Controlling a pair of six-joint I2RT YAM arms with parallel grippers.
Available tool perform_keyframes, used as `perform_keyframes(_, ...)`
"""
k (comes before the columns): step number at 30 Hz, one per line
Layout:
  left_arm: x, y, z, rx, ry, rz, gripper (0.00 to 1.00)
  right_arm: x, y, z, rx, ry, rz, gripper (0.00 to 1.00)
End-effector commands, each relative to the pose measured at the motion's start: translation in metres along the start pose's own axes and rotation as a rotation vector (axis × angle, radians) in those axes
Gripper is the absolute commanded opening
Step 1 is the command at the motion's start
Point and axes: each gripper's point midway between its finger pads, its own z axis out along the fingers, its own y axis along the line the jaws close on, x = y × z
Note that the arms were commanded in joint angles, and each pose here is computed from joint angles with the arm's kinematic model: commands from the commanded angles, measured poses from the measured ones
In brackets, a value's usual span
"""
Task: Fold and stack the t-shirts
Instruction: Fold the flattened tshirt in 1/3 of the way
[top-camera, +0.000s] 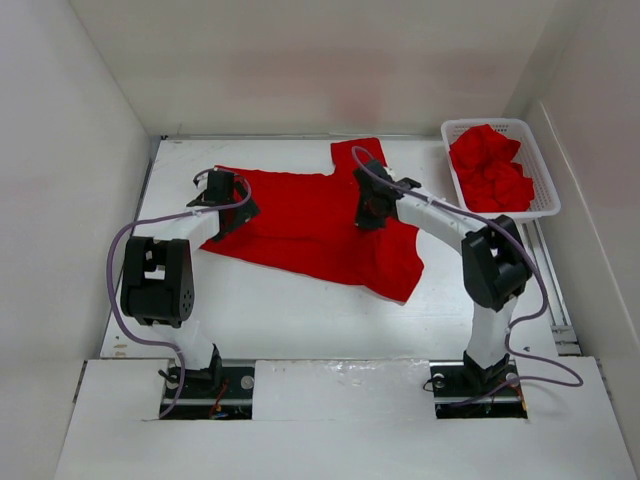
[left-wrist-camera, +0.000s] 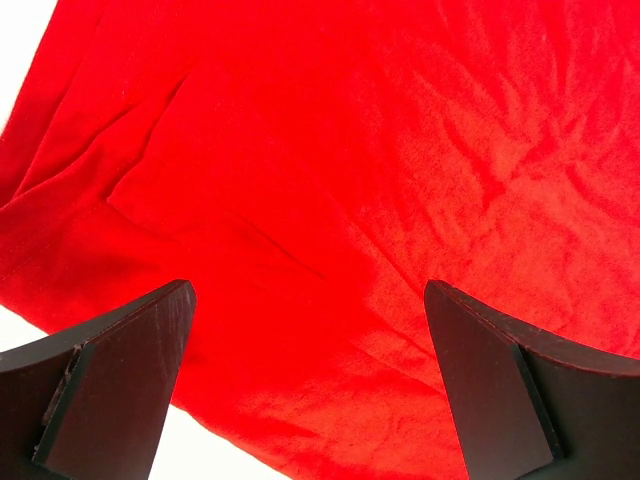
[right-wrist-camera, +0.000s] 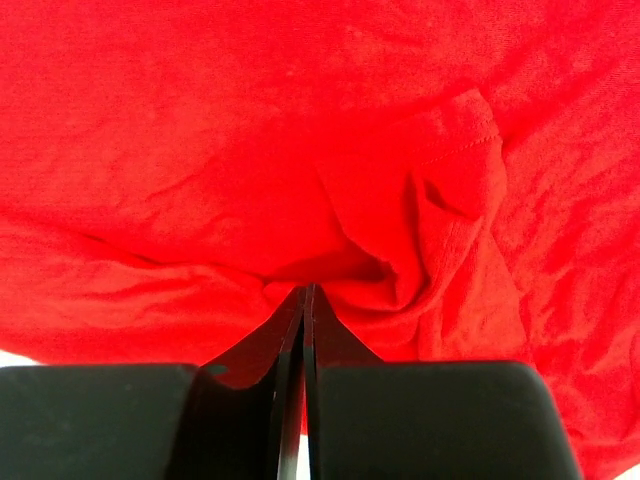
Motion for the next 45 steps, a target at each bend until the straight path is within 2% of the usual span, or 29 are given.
perform_keyframes(1, -0.014, -0.003, -0.002, -0.003, -0.026, 0.003, 1.0, -0.026, 0.003, -0.042, -0.059, -0.089, 0.023, 0.08)
perform_keyframes(7, -0.013, -0.004, -0.003, 0.004, -0.021, 0.013, 1.0, -0.028, -0.037, -0.038, -0.05, -0.06, 0.084, 0.29)
perform_keyframes(11, -0.013, -0.004, -0.003, 0.004, -0.021, 0.013, 1.0, -0.032, -0.047, -0.027, -0.057, -0.056, 0.089, 0.34)
perform_keyframes(17, -0.011, -0.002, 0.0, -0.001, -0.013, 0.014, 1.0, -0.036, -0.035, -0.009, -0.11, -0.036, 0.075, 0.37)
perform_keyframes(20, -0.011, -0.002, 0.0, -0.001, -0.013, 0.014, 1.0, -0.04, -0.026, 0.0, -0.138, -0.028, 0.074, 0.43)
perform_keyframes(23, -0.013, -0.004, -0.003, 0.004, -0.021, 0.013, 1.0, -0.041, -0.025, 0.007, -0.134, -0.021, 0.074, 0.43)
perform_keyframes(25, -0.014, -0.002, -0.002, -0.003, -0.026, 0.013, 1.0, -0.038, -0.026, 0.012, -0.126, -0.01, 0.074, 0.37)
perform_keyframes(28, -0.014, -0.002, -0.002, -0.003, -0.026, 0.013, 1.0, -0.04, -0.024, 0.012, -0.139, -0.027, 0.088, 0.03)
perform_keyframes(29, -0.014, -0.002, -0.002, -0.003, -0.026, 0.013, 1.0, -0.047, -0.02, 0.004, -0.161, -0.057, 0.101, 0.0)
perform_keyframes(32, -0.014, -0.002, -0.002, -0.003, -0.026, 0.013, 1.0, -0.048, -0.024, -0.006, -0.164, -0.096, 0.123, 0.0)
perform_keyframes(34, -0.013, -0.004, -0.003, 0.004, -0.021, 0.013, 1.0, -0.056, -0.022, -0.027, -0.191, -0.152, 0.172, 0.0)
perform_keyframes(35, -0.015, -0.005, -0.005, 0.01, -0.028, 0.011, 1.0, -0.045, -0.031, -0.026, -0.176, -0.146, 0.183, 0.0)
perform_keyframes(37, -0.017, -0.006, -0.005, 0.015, -0.035, 0.01, 1.0, -0.05, -0.032, -0.052, -0.195, -0.214, 0.244, 0.0)
perform_keyframes(39, -0.016, -0.007, -0.005, 0.022, -0.03, 0.021, 1.0, -0.029, -0.045, -0.055, -0.161, -0.237, 0.273, 0.0)
perform_keyframes(40, -0.016, -0.007, -0.005, 0.022, -0.03, 0.03, 1.0, -0.029, -0.04, -0.073, -0.2, -0.27, 0.31, 0.0)
perform_keyframes(42, -0.019, -0.01, -0.006, 0.035, -0.032, 0.038, 1.0, -0.005, -0.037, -0.078, -0.195, -0.286, 0.32, 0.0)
perform_keyframes(45, -0.016, -0.013, -0.007, 0.04, -0.029, 0.045, 1.0, 0.001, -0.021, -0.103, -0.209, -0.375, 0.364, 0.0)
